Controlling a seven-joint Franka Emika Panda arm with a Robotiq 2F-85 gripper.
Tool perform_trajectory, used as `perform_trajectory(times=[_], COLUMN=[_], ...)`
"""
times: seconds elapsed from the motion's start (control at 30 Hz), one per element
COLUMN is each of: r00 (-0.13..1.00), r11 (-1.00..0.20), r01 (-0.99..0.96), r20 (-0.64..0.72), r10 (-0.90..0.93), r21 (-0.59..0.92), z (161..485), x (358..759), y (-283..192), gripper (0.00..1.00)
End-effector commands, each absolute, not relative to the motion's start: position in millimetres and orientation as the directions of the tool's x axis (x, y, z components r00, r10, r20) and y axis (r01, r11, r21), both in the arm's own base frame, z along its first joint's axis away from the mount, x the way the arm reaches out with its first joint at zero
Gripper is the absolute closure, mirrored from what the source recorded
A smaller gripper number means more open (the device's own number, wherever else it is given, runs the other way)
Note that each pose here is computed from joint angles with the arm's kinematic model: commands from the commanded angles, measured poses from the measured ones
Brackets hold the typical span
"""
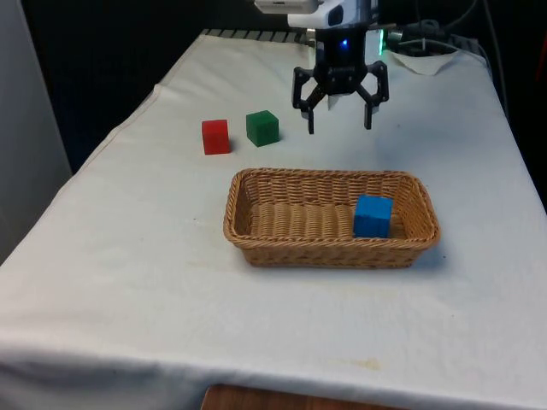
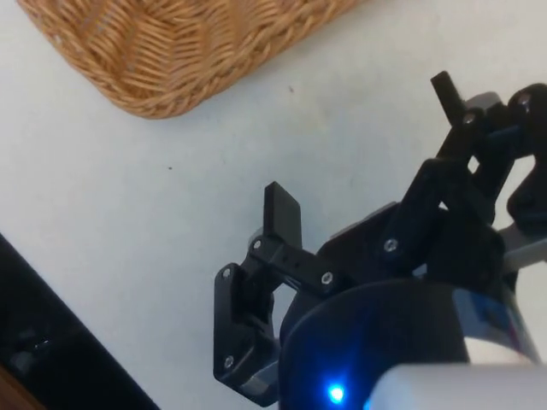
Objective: Pick up exactly two blocks and place them into the basket.
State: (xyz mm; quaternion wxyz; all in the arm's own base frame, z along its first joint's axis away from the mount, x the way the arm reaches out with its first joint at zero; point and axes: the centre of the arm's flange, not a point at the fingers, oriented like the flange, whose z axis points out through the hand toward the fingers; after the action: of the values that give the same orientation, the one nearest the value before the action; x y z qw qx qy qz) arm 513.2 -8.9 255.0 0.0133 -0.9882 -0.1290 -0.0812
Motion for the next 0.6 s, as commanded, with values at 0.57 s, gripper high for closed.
perform_trajectory(times=[0.57], r00=[0.941], r11=[-0.954], r01=[0.297], r20=[0.162], r10=[0.299], r21=[0.038], z=[245.0], x=[473.2], y=[-43.3], gripper=[0.00])
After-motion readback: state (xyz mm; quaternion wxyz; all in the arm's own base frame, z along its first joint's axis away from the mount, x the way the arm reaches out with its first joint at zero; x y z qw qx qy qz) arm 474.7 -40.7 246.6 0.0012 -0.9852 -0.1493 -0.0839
